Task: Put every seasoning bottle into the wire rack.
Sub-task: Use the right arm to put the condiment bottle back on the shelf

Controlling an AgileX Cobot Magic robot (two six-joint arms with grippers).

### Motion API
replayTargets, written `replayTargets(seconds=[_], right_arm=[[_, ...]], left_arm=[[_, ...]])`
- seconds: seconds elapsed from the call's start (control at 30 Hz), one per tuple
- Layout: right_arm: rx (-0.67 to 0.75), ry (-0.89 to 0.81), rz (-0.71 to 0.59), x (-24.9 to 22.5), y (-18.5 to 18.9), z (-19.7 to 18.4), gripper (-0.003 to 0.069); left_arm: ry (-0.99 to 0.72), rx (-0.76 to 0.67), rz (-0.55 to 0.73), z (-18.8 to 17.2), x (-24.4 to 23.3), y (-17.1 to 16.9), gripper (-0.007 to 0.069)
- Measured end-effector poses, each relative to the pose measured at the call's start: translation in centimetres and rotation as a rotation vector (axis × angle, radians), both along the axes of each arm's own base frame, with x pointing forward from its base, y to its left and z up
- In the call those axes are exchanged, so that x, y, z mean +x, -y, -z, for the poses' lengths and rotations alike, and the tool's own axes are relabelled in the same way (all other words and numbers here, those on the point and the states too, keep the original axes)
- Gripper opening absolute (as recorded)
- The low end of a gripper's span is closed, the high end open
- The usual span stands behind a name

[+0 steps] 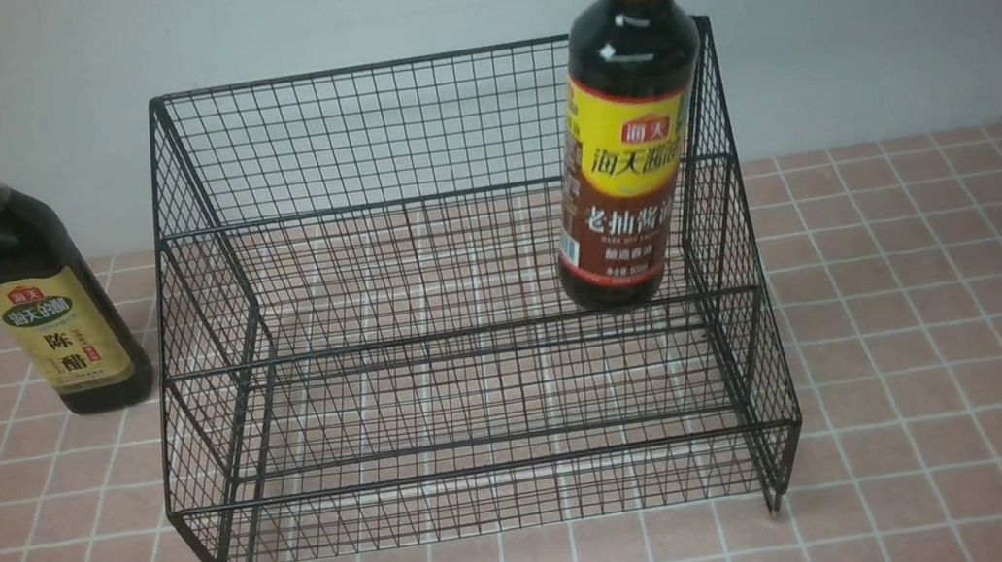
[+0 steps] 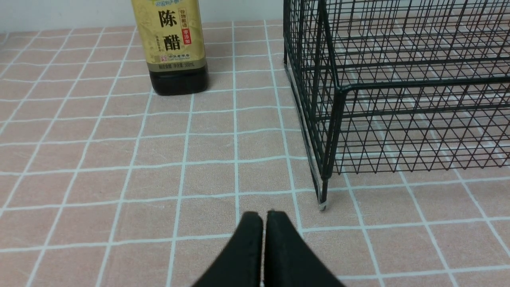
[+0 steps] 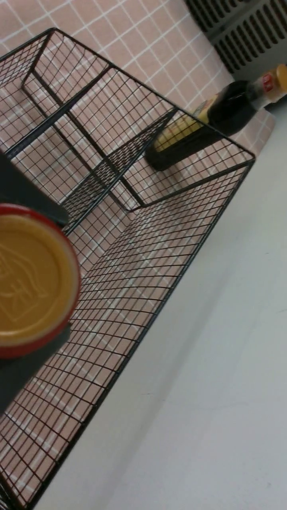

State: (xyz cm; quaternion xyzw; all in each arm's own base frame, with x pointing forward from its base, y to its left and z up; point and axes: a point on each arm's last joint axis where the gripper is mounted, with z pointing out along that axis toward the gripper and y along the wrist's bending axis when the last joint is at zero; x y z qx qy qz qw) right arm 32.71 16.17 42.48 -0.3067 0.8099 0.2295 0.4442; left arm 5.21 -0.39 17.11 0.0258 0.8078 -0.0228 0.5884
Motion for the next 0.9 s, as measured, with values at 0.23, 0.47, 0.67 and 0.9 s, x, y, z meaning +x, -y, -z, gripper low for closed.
replayTargets(seconds=[0.23, 0.47, 0.67, 0.9], right_arm=[[-0.009, -0.006, 0.001, 0.1, 0.0, 0.3, 0.0273], [-0.134, -0.079, -0.098, -0.4, -0.1, 1.7, 0.0272], [-0.258, -0.143, -0.113, 0.0, -1.7, 4.1, 0.0272], [-0.334, -0.158, -0.125, 0.5, -3.6, 6.2, 0.0272]], left_arm=[[0.0, 0.0, 0.0, 0.0, 0.0, 0.0, -0.0007], [0.0, 0.0, 0.0, 0.0, 0.0, 0.0, -0.0007], [0.0, 0.0, 0.0, 0.0, 0.0, 0.0, -0.0007], [0.0, 0.0, 0.0, 0.0, 0.0, 0.0, -0.0007]])
